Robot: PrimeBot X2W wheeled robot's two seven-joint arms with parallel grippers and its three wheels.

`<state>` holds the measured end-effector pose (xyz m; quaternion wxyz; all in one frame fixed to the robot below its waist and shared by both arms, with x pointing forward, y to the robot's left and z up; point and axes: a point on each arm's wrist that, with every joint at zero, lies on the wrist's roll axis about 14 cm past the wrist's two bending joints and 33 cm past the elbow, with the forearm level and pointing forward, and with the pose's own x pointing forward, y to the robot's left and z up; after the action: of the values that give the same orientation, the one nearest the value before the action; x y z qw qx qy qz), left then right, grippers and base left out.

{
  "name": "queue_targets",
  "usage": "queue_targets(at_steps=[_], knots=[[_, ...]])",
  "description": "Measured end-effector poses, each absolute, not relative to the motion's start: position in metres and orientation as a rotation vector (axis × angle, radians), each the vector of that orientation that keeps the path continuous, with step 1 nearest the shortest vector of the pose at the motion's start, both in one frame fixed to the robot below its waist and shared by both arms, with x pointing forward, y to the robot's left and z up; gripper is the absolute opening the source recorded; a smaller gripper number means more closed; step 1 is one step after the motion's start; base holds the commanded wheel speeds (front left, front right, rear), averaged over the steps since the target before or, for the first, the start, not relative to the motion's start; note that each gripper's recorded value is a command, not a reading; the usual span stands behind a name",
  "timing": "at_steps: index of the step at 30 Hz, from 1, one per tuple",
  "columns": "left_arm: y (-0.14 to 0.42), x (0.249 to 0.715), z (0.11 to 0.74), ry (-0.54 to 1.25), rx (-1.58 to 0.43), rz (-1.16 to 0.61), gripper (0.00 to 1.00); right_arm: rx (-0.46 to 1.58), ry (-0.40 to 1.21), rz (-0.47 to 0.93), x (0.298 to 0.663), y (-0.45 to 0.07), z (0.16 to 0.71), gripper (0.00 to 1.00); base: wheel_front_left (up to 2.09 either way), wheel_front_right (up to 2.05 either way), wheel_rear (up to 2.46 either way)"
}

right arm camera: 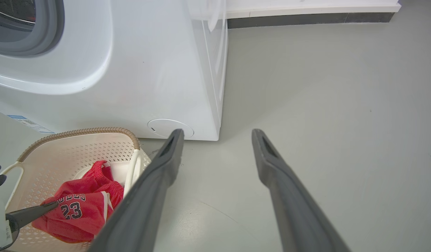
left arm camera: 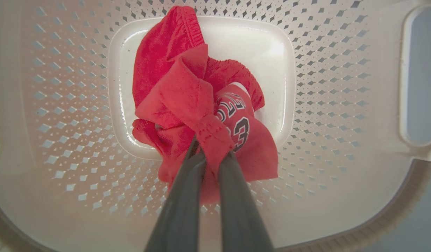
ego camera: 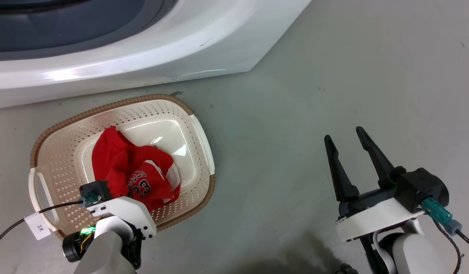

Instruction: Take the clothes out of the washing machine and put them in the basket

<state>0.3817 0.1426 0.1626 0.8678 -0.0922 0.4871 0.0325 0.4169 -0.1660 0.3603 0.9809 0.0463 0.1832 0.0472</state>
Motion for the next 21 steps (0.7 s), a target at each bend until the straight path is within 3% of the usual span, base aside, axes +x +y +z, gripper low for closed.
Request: queue_targets(at_steps=[7,8,9,10,17,21], knots=[[0.149,0.365,0.149,1.096,-0.184,0.107,0.0,0.1,0.388,0.098,0.417,-0.165,0.351,1.0,0.0,0.0,0.0],[0.149,0.366,0.151,1.091,-0.188,0.105,0.24,0.1,0.385,0.098,0.417,-0.165,0.352,1.0,0.0,0.0,0.0],[0.148,0.366,0.154,1.083,-0.191,0.104,0.66,0.099,0.379,0.096,0.417,-0.165,0.354,1.0,0.0,0.0,0.0],[0.147,0.367,0.158,1.073,-0.189,0.099,1.0,0.098,0.373,0.095,0.417,-0.166,0.357,1.0,0.0,0.0,0.0],[0.135,0.39,0.207,0.907,-0.192,0.013,1.0,0.089,0.304,0.088,0.408,-0.169,0.39,1.0,0.0,0.0,0.0],[0.129,0.435,0.267,0.665,-0.204,-0.034,1.0,0.075,0.264,0.075,0.399,-0.174,0.412,1.0,0.0,0.0,0.0]])
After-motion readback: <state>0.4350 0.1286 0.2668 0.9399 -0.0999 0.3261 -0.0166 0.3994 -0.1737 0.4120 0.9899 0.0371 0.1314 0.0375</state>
